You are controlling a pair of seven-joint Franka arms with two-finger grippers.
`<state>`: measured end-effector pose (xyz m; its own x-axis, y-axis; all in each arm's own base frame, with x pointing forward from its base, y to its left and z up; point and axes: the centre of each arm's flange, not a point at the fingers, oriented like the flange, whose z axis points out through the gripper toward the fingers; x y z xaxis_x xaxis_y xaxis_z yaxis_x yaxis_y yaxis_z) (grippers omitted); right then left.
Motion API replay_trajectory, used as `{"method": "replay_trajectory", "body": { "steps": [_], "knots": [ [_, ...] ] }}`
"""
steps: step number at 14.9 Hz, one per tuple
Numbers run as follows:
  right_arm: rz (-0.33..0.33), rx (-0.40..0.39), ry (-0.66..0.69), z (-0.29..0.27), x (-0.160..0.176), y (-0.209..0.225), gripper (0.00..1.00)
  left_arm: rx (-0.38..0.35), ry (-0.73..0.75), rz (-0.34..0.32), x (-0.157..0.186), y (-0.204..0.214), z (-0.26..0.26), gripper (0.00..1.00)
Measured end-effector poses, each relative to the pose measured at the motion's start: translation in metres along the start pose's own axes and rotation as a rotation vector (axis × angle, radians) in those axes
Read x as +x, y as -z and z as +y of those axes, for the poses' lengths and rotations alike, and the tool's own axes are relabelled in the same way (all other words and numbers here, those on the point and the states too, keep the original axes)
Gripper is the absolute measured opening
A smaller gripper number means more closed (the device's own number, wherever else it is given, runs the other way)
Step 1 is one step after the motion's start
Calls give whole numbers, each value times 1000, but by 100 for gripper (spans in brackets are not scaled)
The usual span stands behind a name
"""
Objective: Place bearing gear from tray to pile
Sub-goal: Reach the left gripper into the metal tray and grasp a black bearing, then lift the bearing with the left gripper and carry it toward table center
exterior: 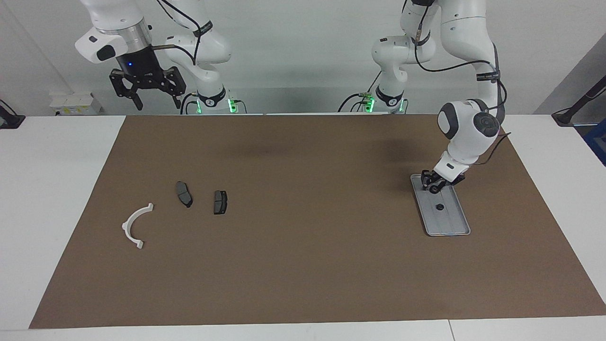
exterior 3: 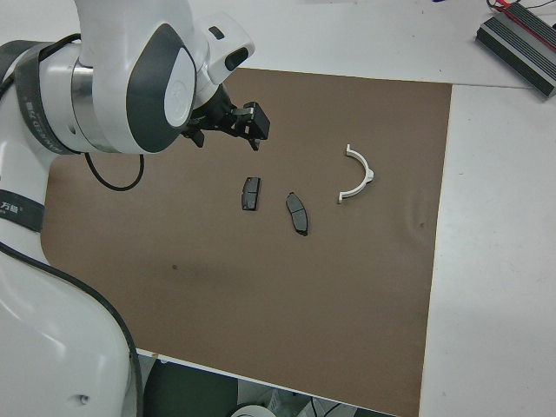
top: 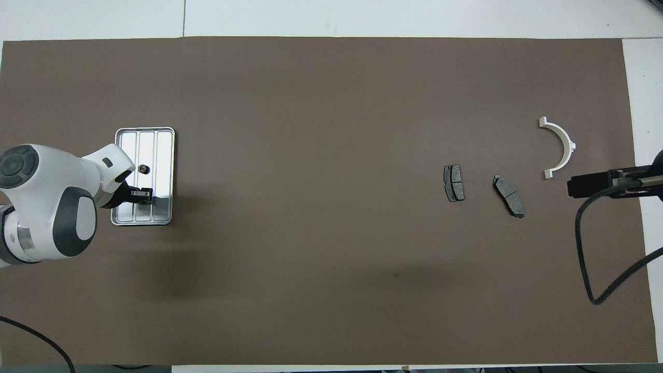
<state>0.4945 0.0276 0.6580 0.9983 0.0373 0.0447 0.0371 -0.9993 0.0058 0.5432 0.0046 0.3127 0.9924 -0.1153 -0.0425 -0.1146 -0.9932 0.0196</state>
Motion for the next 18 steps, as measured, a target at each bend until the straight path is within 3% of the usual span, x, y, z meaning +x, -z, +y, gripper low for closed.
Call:
{"method": "replay_trajectory", "body": {
  "steps": [5, 8, 11, 13, 18],
  "knots": [
    [0, 0, 0, 0, 0, 0, 100, -51, 67, -3, 43, 115, 27, 35],
    [0, 0, 0, 0, 0, 0, 100, -45, 180, 48, 51, 143, 151, 35],
    [0, 0, 0, 0, 0, 0, 100, -46, 226, 74, 23, 133, 290, 35],
    [0, 0, 0, 0, 0, 0, 100, -33, 249, 78, 4, 116, 350, 35],
    [-17, 0, 1, -1, 0, -11, 100, 17, 305, 106, -3, 21, 415, 35]
  ]
}}
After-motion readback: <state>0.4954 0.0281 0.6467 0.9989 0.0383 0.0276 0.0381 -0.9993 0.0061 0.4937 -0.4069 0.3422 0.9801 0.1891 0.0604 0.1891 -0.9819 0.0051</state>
